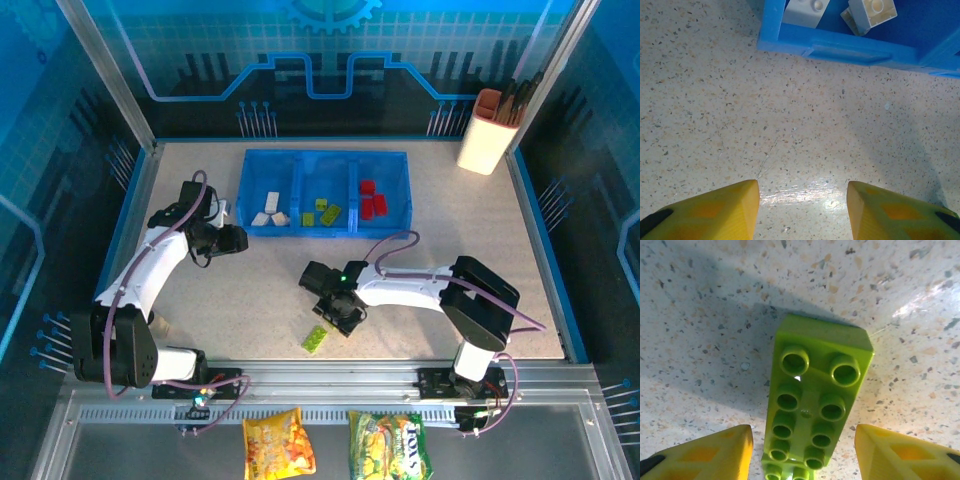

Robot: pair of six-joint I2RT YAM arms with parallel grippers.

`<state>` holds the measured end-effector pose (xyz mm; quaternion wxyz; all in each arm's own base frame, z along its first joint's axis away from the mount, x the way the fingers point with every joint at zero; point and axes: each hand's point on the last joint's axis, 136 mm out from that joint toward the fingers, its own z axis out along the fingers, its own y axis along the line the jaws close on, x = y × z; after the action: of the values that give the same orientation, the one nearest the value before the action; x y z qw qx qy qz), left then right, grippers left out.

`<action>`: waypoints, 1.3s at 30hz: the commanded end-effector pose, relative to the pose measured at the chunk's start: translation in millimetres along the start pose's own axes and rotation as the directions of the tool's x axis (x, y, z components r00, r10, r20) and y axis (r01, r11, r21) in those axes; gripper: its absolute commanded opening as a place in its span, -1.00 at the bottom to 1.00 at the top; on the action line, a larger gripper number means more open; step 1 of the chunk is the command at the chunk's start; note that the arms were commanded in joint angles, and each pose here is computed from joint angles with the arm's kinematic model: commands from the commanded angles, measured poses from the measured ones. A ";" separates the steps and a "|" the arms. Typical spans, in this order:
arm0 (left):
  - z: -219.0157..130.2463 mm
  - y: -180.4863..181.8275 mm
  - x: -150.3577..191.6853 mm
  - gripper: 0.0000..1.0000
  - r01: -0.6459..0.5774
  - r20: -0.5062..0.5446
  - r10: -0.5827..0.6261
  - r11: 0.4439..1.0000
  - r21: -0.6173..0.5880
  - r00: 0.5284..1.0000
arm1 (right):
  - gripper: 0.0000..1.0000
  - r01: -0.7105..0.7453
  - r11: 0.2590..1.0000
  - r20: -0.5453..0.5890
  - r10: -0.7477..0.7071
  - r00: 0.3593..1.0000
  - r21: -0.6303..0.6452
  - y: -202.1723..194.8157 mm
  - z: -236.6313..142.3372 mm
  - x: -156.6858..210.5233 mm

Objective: Sort the legos into containers by color
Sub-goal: Pick up the lego from the bottom-center of the table.

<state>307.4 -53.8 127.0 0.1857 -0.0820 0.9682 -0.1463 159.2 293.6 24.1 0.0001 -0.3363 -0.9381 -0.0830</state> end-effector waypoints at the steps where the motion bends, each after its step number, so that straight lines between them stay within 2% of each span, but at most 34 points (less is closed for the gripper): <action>1: 1.4 0.1 6.2 0.01 -0.014 -0.026 0.014 1.000 0.017 1.000 | 0.13 -0.021 0.999 -0.008 0.021 1.000 0.050 -10.1 12.2 0.0; 20: 3.6 1.0 6.1 0.01 -0.016 -0.034 0.017 1.000 0.012 0.999 | -0.22 0.033 0.994 0.020 -0.035 0.999 0.109 -10.1 11.8 -8.0; 27: 3.4 1.0 5.0 0.01 -0.018 -0.032 0.018 1.000 0.011 0.999 | -0.52 0.146 0.982 0.028 -0.150 0.988 0.123 -4.2 6.3 -11.5; 32: 3.8 0.5 4.7 0.01 -0.016 -0.035 0.017 1.000 0.013 0.999 | -0.57 0.307 0.942 0.032 -0.314 0.949 0.139 3.6 2.6 -12.0; 39: 3.0 -0.8 3.6 0.02 -0.019 -0.033 0.019 1.000 0.019 0.999 | -0.71 0.552 0.813 0.048 -0.568 0.822 0.185 18.8 -6.9 -13.6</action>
<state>307.5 -53.8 122.6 0.1793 -0.0747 0.9703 -0.1438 181.3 309.4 31.0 -0.0300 -0.1260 -0.9910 -0.0323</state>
